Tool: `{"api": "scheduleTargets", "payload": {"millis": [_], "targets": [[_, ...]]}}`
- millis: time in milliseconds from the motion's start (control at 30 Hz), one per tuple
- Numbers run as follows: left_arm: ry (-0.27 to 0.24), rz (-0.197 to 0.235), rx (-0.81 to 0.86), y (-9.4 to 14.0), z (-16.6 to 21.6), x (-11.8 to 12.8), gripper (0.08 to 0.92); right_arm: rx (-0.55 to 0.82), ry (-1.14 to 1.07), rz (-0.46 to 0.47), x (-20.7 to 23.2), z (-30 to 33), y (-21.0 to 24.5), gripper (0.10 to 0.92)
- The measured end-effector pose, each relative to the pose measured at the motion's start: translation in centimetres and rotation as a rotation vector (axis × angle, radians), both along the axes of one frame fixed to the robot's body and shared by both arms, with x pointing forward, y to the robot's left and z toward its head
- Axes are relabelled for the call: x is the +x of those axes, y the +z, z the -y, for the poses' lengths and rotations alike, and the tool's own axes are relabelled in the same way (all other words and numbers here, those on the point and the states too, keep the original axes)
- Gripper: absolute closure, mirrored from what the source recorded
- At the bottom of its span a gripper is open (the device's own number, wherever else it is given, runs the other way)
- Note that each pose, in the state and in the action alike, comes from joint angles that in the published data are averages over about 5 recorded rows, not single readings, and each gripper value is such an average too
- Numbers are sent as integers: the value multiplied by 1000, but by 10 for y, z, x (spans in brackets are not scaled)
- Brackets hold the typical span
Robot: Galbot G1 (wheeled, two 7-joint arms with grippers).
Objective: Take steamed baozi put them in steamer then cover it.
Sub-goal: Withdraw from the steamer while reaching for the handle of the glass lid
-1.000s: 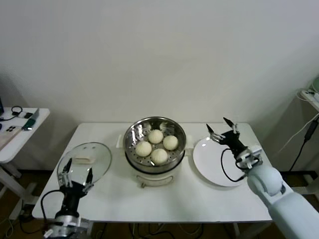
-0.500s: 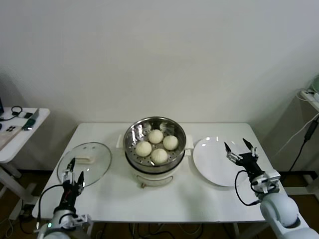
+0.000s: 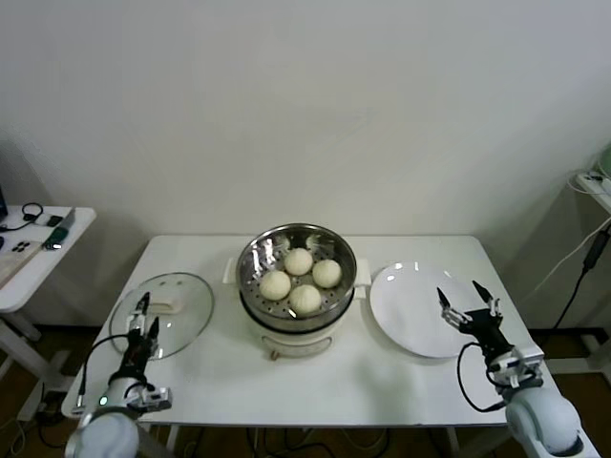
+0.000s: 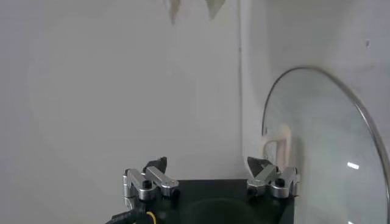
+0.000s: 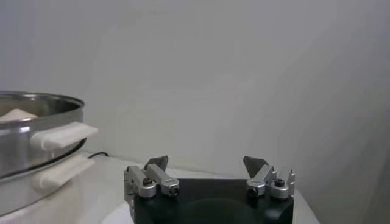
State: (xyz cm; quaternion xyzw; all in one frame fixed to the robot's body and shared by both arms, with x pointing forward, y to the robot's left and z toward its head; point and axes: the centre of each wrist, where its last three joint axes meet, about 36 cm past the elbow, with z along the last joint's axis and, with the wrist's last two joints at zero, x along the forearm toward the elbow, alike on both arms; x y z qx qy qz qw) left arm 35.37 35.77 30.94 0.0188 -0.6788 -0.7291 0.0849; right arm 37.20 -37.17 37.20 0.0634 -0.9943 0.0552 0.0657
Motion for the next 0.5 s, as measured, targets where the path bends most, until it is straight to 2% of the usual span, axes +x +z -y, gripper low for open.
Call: {"api": "scheduleTargets", "payload": {"millis": [500], "targets": [[-2, -41, 10, -37, -35, 53, 177, -26, -2, -11, -11, 4, -11, 200]]}}
